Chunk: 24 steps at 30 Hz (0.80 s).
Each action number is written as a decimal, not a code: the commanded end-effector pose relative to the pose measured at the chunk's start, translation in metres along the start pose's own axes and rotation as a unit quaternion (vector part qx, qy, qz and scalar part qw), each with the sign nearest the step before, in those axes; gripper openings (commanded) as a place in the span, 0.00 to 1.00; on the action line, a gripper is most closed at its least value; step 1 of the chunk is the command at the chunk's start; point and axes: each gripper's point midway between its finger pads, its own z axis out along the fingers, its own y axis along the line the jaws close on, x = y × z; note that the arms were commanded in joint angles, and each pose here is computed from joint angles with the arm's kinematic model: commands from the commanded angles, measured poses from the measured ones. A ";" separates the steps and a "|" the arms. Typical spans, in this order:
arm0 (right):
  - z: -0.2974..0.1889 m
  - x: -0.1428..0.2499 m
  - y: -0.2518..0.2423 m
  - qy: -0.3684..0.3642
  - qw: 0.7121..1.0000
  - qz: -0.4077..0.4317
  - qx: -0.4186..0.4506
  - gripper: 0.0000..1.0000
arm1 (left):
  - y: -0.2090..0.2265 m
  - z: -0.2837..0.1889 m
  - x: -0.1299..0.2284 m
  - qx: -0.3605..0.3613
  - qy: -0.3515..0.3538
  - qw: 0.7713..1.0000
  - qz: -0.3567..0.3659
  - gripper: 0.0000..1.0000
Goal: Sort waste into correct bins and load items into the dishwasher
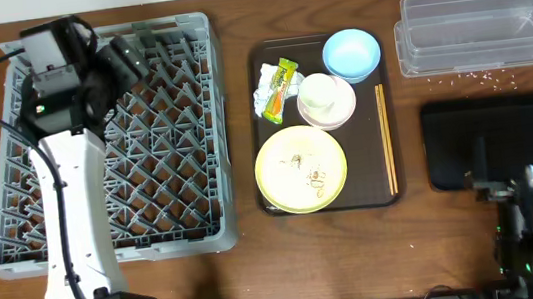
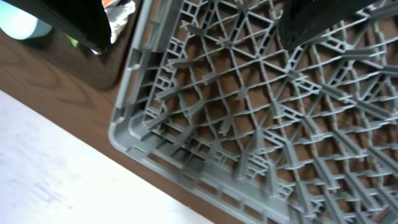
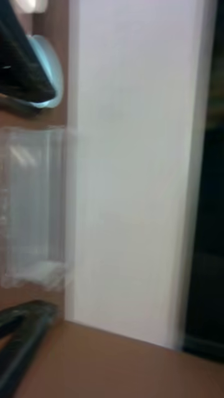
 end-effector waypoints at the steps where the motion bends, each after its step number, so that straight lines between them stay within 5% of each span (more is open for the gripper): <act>1: -0.003 -0.042 0.005 -0.087 0.996 -0.009 -0.019 0.99 | 0.003 0.001 0.003 -0.004 0.009 1.000 -0.003 0.88; 5: -0.022 -0.116 0.000 -0.243 0.970 -0.002 -0.011 0.99 | 0.004 0.001 0.003 -0.004 0.009 1.000 -0.003 0.88; 8: -0.016 -0.138 0.009 -0.265 0.964 -0.008 -0.037 0.99 | 0.004 0.001 0.003 -0.004 0.009 1.000 -0.003 0.88; 16: 0.108 -0.173 0.095 -0.164 0.945 -0.071 -0.274 0.99 | 0.004 0.001 0.003 -0.004 0.009 1.000 -0.003 0.89; 24: 0.233 -0.139 0.177 0.029 0.908 -0.033 -0.416 0.99 | 0.004 0.001 0.003 -0.004 0.009 1.000 -0.003 0.89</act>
